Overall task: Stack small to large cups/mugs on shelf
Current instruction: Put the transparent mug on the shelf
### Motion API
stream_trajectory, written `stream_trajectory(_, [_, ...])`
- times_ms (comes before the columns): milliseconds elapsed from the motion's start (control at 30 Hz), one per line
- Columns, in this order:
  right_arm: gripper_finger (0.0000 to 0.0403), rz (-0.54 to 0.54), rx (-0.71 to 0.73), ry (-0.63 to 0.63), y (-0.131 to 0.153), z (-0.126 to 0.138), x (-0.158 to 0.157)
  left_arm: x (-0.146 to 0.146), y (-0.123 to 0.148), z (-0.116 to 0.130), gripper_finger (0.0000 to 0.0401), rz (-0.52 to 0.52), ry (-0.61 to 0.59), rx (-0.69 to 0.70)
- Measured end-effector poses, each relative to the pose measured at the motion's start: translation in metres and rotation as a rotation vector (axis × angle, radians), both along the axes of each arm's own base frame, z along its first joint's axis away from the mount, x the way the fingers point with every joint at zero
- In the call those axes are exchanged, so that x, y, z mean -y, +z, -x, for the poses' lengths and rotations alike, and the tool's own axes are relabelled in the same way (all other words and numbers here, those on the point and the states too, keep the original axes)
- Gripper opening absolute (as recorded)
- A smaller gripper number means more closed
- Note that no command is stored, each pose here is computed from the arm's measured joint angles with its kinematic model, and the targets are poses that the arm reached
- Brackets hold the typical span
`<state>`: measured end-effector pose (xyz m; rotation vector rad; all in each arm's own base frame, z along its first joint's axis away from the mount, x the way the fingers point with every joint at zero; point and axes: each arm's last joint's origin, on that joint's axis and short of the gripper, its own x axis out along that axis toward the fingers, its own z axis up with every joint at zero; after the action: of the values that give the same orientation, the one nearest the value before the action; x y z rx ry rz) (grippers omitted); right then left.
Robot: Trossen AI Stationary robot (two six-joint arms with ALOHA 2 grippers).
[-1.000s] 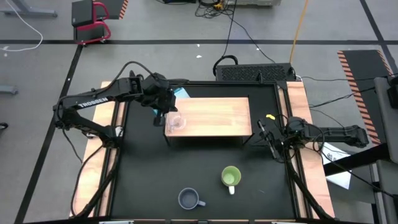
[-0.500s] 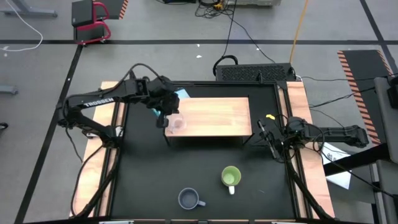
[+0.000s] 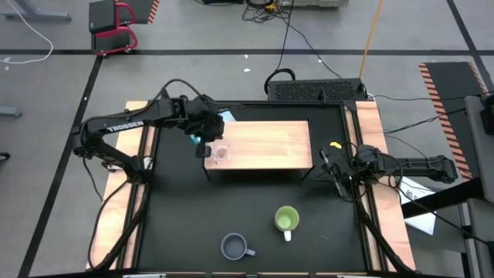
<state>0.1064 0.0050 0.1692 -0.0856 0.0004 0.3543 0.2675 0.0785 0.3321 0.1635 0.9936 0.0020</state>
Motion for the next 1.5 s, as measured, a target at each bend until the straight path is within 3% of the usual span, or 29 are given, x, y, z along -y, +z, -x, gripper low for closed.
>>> stream_trajectory(633, [0.0000,-0.005,-0.024,0.000,-0.002,0.000,0.000,0.014,-0.001,-0.005,0.0000,-0.064,-0.006,-0.016])
stream_trajectory(1233, [0.0000,-0.002,-0.023,0.000,-0.002,0.000,0.000,0.016,-0.001,-0.005,0.0001,-0.061,0.000,-0.015])
stream_trajectory(1500, [0.0000,-0.002,-0.021,0.000,-0.002,0.000,0.000,0.019,-0.002,-0.007,0.0020,-0.065,-0.014,-0.011])
